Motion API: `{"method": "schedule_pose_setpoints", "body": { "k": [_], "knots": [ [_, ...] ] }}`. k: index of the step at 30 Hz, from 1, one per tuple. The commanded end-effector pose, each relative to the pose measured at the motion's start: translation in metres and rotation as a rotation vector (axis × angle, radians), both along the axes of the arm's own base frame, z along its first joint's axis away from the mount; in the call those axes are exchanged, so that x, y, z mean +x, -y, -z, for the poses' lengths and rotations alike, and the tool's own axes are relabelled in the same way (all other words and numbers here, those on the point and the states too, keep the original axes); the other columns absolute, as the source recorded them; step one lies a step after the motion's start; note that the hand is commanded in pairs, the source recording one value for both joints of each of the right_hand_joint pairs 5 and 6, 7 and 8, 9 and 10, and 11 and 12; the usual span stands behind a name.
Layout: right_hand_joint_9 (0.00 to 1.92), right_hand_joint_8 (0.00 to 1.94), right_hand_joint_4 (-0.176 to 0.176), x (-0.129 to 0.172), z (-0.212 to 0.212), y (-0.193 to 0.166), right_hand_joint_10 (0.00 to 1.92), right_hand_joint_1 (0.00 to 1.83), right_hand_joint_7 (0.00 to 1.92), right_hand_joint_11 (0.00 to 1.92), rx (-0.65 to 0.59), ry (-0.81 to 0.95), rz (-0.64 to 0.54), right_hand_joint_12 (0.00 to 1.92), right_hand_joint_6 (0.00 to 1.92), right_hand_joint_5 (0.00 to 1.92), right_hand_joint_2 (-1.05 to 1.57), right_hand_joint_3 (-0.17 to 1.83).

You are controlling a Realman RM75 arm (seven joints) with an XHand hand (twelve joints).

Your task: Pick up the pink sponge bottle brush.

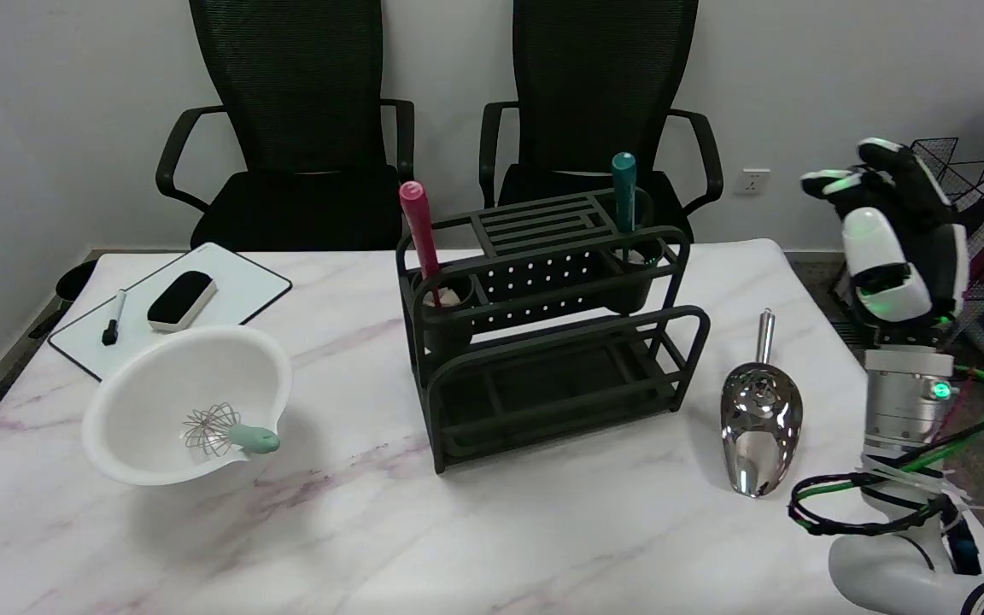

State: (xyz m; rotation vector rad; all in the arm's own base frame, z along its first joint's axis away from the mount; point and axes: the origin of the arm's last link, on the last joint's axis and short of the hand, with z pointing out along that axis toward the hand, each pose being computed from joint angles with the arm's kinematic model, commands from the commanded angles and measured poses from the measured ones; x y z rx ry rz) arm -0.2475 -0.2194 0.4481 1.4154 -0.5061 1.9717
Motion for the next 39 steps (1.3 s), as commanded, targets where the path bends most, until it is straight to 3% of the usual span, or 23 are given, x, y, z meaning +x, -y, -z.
{"method": "schedule_pose_setpoints", "body": {
  "k": [1,7,10,17,27,39],
  "knots": [
    [0.79,0.97,0.0,0.083,0.124,0.05,0.79,1.04,0.97,0.73,0.34,-0.175,0.039,0.73,0.66,0.66,0.45,1.06],
    [0.77,0.94,0.0,0.107,0.171,0.065,0.77,1.04,0.94,0.72,0.489,-0.26,0.106,0.72,0.69,0.69,0.44,1.08],
    [0.76,0.93,0.0,0.115,0.192,0.058,0.76,1.04,0.93,0.71,0.545,-0.262,0.087,0.71,0.68,0.68,0.44,1.09],
    [0.76,0.93,0.0,0.101,0.235,0.04,0.76,1.03,0.93,0.71,0.69,-0.241,0.099,0.71,0.68,0.68,0.47,1.08],
    [0.73,0.86,0.0,0.087,0.259,0.064,0.73,1.05,0.86,0.66,0.717,-0.189,0.241,0.66,0.61,0.61,0.35,1.11],
    [0.64,0.77,0.0,0.115,0.272,0.149,0.64,1.09,0.77,0.56,0.646,-0.328,0.162,0.56,0.52,0.52,0.26,1.04]
  ]
}}
